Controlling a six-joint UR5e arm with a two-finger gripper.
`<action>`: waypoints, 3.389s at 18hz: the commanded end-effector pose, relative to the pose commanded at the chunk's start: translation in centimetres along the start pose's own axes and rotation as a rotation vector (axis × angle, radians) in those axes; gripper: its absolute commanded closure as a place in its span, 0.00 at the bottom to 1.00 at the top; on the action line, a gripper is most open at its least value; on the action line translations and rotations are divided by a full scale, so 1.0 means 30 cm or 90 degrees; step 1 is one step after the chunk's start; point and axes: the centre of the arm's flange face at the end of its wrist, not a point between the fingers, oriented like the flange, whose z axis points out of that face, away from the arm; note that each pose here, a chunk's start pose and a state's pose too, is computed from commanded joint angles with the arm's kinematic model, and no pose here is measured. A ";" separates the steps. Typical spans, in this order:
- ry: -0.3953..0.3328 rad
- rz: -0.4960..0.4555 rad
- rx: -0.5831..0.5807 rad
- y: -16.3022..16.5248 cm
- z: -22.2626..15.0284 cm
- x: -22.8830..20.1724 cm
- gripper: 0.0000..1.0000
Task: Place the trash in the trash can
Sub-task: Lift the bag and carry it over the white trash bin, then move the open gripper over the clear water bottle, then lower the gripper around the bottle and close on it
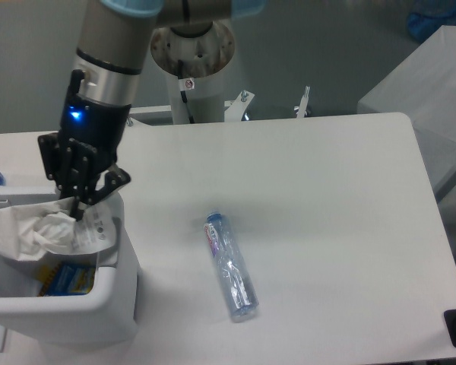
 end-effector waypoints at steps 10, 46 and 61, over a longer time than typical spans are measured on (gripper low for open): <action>-0.031 -0.075 0.043 -0.035 -0.046 -0.040 0.08; -0.153 -0.480 -0.220 0.686 0.521 -0.880 0.00; -0.134 -0.464 -0.271 0.750 0.684 -0.849 0.00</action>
